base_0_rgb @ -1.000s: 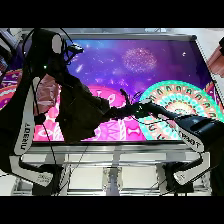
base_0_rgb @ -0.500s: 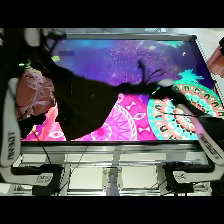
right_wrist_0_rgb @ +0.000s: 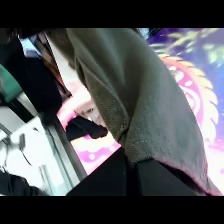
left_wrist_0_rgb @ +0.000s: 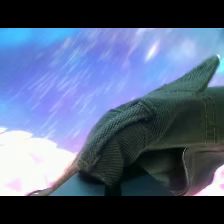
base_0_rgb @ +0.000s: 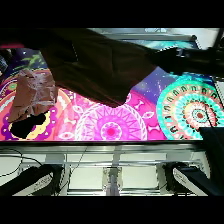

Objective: Fold the clothes and pants, and hang the long-sleeved shirts on hangers.

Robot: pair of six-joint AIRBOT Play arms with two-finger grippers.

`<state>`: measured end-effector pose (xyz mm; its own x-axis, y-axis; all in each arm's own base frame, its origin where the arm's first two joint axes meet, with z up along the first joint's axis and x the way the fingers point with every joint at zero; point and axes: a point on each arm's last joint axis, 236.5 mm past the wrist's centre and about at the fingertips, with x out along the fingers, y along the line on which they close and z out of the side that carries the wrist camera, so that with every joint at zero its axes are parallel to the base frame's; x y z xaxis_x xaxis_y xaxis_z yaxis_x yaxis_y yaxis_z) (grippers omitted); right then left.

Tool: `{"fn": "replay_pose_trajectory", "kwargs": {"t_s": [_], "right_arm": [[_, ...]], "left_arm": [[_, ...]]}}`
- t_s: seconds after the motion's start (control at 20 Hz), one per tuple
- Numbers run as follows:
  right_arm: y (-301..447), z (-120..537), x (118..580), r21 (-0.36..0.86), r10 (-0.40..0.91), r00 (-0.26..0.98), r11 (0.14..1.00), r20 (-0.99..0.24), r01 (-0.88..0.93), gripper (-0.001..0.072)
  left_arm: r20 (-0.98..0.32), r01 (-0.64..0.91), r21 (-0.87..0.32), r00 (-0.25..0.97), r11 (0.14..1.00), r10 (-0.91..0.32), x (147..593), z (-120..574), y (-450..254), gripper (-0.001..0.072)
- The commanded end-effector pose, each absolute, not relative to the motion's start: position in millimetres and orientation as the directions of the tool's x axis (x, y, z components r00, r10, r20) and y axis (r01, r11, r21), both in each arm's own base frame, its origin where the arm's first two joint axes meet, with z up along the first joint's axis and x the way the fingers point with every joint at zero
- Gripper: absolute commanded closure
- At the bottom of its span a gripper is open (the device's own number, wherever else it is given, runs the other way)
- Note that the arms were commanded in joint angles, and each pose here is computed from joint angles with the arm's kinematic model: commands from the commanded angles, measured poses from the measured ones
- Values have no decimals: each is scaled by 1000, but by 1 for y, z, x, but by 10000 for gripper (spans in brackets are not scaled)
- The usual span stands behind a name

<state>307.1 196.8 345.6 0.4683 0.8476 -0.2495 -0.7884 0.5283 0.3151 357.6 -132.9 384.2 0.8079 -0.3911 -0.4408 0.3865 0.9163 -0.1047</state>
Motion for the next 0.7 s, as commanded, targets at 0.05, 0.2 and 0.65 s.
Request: {"fn": "replay_pose_trajectory", "kwargs": {"t_s": [0.05,0.2,0.65], "right_arm": [[180,367,252,192,777,525,606,-347,-772,701],[176,364,223,178,760,493,603,-424,-777,701],[161,291,267,363,705,336,643,-624,-674,702]], "left_arm": [[-387,494,-389,678,778,-624,297,407,-181,677],[-491,493,-465,548,735,-678,267,382,-193,677],[-789,272,-418,364,867,-495,293,270,-167,677]]}}
